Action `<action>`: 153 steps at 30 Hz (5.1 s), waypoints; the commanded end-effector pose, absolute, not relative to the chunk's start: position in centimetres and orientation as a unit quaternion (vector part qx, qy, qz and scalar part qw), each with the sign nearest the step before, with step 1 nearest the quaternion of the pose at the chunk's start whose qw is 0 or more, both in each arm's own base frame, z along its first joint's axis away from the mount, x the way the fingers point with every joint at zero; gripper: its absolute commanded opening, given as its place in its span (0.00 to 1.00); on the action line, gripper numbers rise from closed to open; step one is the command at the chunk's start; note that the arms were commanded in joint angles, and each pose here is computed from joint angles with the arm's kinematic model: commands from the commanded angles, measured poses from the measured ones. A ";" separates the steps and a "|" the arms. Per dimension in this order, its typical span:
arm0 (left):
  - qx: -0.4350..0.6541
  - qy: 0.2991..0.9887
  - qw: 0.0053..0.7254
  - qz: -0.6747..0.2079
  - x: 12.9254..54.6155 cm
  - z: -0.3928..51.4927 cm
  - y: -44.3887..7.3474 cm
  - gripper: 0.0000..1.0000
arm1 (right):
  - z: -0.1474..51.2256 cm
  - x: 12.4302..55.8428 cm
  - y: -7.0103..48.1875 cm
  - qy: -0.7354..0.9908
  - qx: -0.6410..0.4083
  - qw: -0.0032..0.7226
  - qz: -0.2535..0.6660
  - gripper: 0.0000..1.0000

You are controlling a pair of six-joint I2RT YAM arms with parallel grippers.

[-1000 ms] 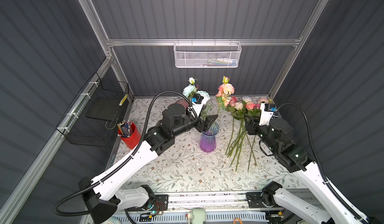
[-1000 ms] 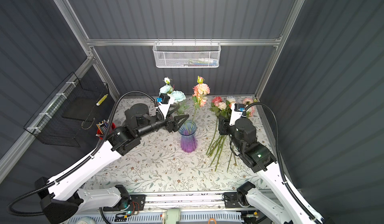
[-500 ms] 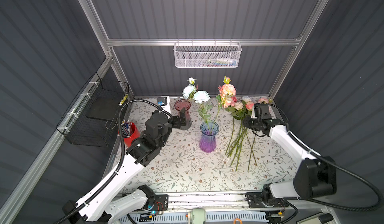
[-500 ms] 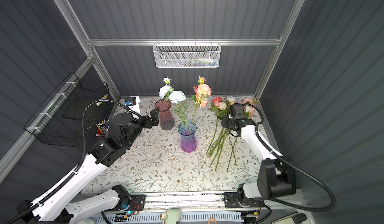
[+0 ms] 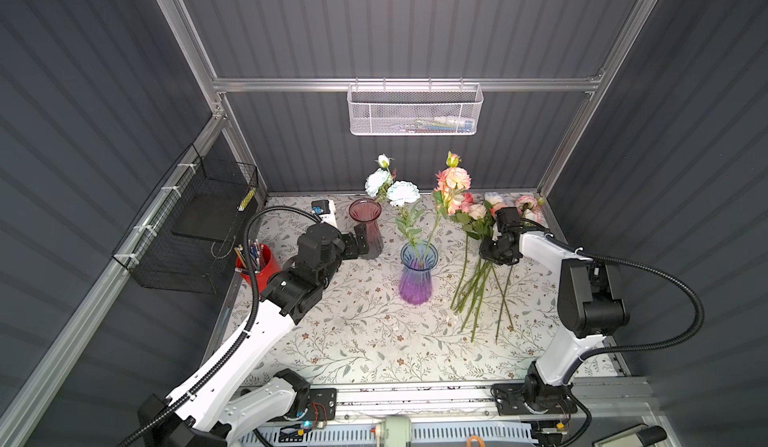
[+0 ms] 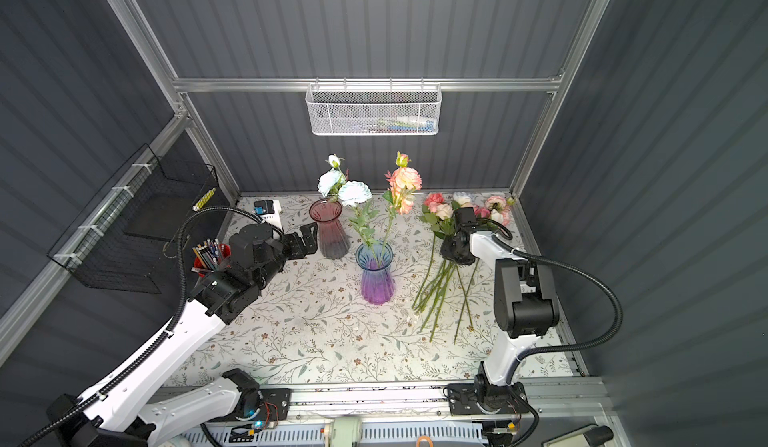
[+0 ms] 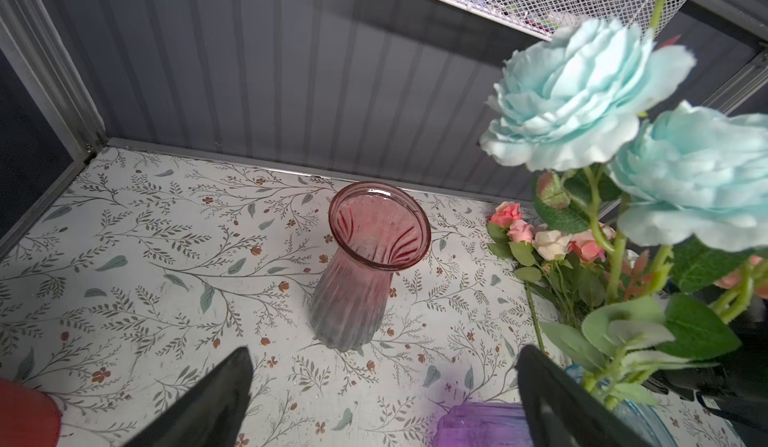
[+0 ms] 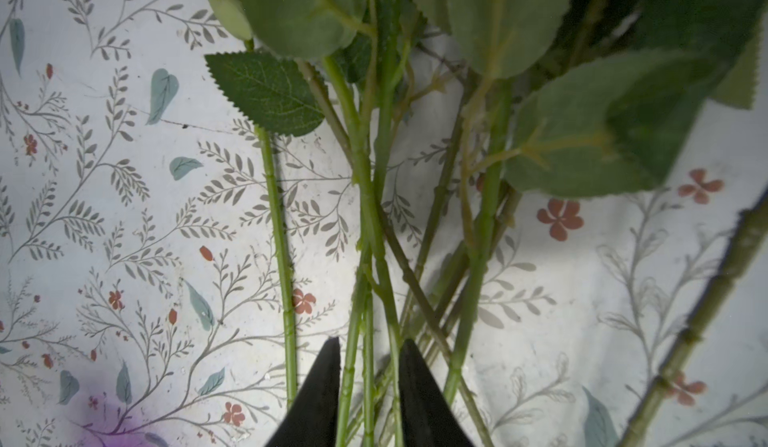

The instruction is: Arrange the flowers into the vase

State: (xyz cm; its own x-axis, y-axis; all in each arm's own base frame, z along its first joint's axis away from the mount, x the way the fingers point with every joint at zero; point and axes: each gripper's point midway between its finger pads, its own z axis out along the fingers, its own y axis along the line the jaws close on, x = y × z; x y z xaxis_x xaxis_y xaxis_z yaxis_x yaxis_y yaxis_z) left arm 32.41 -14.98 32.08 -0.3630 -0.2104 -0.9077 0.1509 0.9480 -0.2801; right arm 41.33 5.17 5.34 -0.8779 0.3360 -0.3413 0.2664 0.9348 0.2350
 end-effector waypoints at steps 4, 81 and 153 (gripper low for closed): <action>-0.019 0.799 0.578 -0.165 31.7 33.2 -14.4 0.99 | 4.7 41.3 4.6 0.970 0.152 0.176 0.070 0.25; 0.250 0.690 0.519 -0.438 24.3 36.8 -25.1 0.99 | 54.2 29.5 16.6 0.629 -0.070 0.731 0.255 0.06; 0.283 0.689 0.463 -0.480 23.5 35.2 -27.7 0.95 | 38.9 26.2 18.0 0.740 -0.084 0.643 0.180 0.28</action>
State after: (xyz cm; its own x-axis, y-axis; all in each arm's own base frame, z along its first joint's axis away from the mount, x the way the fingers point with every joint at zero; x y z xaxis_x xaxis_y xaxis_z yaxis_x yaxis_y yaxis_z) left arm 24.78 -26.57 34.02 -0.4165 -0.0631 -0.9070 0.7921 0.4645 -0.3960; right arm 25.87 20.27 40.70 -0.1361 0.1462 -0.9798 -0.4394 0.8775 0.1920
